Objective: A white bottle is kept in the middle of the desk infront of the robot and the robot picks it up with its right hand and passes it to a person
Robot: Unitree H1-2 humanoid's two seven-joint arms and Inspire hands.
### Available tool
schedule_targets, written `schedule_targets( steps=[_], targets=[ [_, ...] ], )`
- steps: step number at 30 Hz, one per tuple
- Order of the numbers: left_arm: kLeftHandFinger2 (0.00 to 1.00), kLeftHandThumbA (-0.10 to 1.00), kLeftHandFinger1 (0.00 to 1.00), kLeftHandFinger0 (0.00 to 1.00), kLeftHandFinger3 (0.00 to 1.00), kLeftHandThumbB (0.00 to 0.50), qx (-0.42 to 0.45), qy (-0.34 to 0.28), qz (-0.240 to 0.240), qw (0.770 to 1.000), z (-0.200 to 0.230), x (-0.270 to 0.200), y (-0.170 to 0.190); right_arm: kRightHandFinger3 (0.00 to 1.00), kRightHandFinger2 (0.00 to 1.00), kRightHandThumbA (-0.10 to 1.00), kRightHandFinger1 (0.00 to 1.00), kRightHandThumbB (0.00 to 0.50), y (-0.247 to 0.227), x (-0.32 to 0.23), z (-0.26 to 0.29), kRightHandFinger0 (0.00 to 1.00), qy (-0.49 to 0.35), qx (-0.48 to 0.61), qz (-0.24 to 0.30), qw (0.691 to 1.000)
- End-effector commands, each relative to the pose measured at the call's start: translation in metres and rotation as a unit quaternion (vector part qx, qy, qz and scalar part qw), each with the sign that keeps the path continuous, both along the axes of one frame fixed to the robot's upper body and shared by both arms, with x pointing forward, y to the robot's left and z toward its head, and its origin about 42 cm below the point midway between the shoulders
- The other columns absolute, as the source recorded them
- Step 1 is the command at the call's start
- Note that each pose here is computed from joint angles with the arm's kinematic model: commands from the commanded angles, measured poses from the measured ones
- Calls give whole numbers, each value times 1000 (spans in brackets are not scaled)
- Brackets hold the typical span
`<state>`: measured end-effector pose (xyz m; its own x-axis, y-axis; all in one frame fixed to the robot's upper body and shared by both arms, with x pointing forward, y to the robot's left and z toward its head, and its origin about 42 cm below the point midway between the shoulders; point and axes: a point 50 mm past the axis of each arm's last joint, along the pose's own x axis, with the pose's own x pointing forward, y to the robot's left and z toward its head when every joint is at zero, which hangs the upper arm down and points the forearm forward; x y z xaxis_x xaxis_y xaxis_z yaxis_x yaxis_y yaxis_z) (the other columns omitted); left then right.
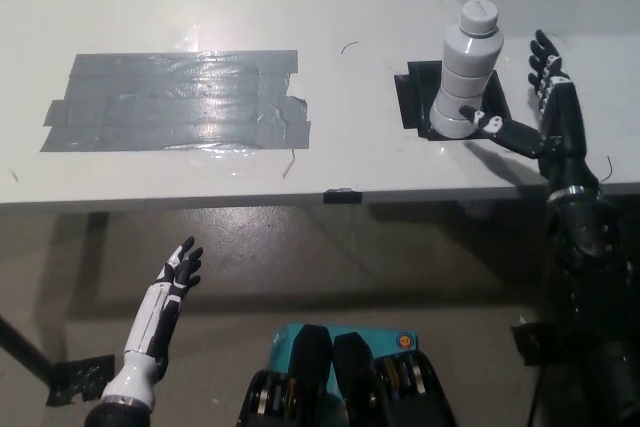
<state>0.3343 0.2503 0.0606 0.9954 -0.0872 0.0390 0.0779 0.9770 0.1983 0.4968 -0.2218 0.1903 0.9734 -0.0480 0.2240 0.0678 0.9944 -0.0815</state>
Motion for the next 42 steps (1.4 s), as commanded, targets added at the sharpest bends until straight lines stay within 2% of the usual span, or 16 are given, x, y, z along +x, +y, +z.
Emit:
schedule_targets(
  steps=[1,8,13,23,25,26,27,28,29,30,31,32,35,36,37,42],
  targets=[
    [1000,1000,1000,1000,1000,140,18,-39,-13,999,14,8,3,1000,1000,1000,1000,365,9,26,39,1000,-10,0,10,1000],
    [1000,984,1000,1000,1000,126,16,-41,-11,999,17,9,1,1000,1000,1000,1000,355,30,38,46,1000,-14,-13,24,1000],
    [1000,972,1000,1000,1000,128,16,-42,-13,999,20,12,0,1000,1000,1000,1000,443,41,47,51,1000,5,-20,22,1000],
    [1000,982,1000,1000,1000,164,17,-51,-15,998,22,14,-2,1000,1000,1000,1000,467,32,80,71,1000,83,19,35,996],
    [1000,977,1000,1000,1000,160,15,-51,-17,998,21,15,-4,1000,1000,887,1000,412,27,82,68,1000,121,84,43,988],
    [1000,982,1000,1000,1000,164,16,-51,-18,998,21,14,-4,1000,1000,769,1000,343,25,84,65,1000,159,149,34,975],
    [1000,984,1000,1000,1000,164,17,-50,-19,998,21,13,-4,1000,1000,722,1000,351,24,84,63,1000,173,173,31,969],
    [1000,976,1000,1000,1000,187,12,-48,-19,999,22,13,-5,1000,871,352,700,293,21,84,61,730,184,232,15,955],
    [1000,969,1000,1000,1000,186,9,-47,-20,999,23,14,-4,1000,763,272,576,284,18,84,60,528,190,268,3,944],
    [1000,968,1000,1000,1000,170,10,-50,-19,999,26,16,-4,786,315,45,121,265,18,85,63,56,195,262,-18,945],
    [1000,954,1000,1000,1000,143,9,-56,-19,998,28,18,-3,611,281,-71,84,256,18,85,65,11,194,250,-29,948],
    [1000,947,1000,1000,1000,143,6,-56,-18,998,32,22,-3,239,507,-99,303,252,19,86,68,152,183,225,-37,956],
    [1000,946,1000,1000,1000,133,7,-59,-18,998,32,23,-2,141,641,-100,383,246,21,86,70,88,175,220,-31,959],
    [1000,960,1000,1000,1000,143,10,-57,-19,998,32,24,-3,218,721,-100,418,228,22,86,69,39,171,213,-29,961],
    [1000,969,1000,1000,1000,138,16,-56,-20,998,31,23,-3,491,821,-100,464,223,24,86,69,14,166,202,-26,965],
    [1000,966,1000,1000,1000,137,11,-54,-24,998,31,19,-4,892,931,-100,540,199,29,83,62,104,157,175,-17,972]
  ],
)
